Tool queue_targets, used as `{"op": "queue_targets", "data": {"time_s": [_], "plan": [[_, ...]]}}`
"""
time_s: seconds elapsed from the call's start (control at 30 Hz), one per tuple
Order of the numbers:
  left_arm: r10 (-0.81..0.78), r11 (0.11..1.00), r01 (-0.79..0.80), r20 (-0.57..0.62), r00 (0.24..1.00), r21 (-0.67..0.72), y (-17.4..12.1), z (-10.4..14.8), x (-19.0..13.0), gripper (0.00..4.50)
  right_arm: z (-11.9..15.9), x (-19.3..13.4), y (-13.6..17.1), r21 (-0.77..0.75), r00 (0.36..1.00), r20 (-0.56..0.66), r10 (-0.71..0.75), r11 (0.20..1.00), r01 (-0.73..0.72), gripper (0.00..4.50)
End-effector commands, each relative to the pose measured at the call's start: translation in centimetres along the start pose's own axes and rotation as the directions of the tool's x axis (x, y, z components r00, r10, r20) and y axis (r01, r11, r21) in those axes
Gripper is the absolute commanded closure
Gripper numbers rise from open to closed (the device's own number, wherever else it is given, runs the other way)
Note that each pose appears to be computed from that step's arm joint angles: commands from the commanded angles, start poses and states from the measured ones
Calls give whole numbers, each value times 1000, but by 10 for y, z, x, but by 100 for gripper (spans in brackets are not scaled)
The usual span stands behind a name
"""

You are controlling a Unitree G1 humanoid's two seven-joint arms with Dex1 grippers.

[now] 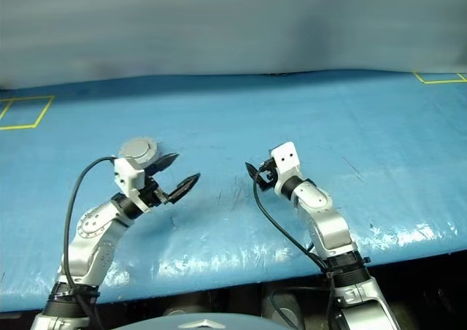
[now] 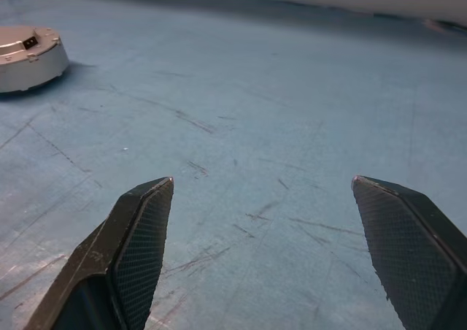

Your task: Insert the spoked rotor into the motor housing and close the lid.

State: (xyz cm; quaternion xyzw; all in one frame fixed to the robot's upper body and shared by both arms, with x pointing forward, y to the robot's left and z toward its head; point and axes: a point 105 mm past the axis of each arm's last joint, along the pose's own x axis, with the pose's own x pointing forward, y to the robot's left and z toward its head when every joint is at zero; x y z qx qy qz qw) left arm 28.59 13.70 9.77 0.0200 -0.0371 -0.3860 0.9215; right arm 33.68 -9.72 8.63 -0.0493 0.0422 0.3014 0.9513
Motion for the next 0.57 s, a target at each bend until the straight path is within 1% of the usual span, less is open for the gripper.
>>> {"op": "queue_targets", "data": {"time_s": [0.03, 0.13, 0.23, 0.57], "plan": [[-42, 999, 42, -19, 999, 30, -5, -2, 0, 0, 10, -2, 1, -30, 998, 50, 34, 999, -32, 1], [-40, 999, 41, -26, 999, 31, -3, -6, 1, 0, 4, -2, 6, -59, 997, 13, 71, 996, -70, 1], [-33, 999, 34, -30, 999, 42, -1, -7, 1, 0, -1, -1, 9, -69, 997, -8, 75, 995, -75, 1], [-53, 997, 55, -35, 998, 45, -10, -11, 5, 0, -6, -5, 9, -54, 997, -15, 75, 996, -76, 1]]}}
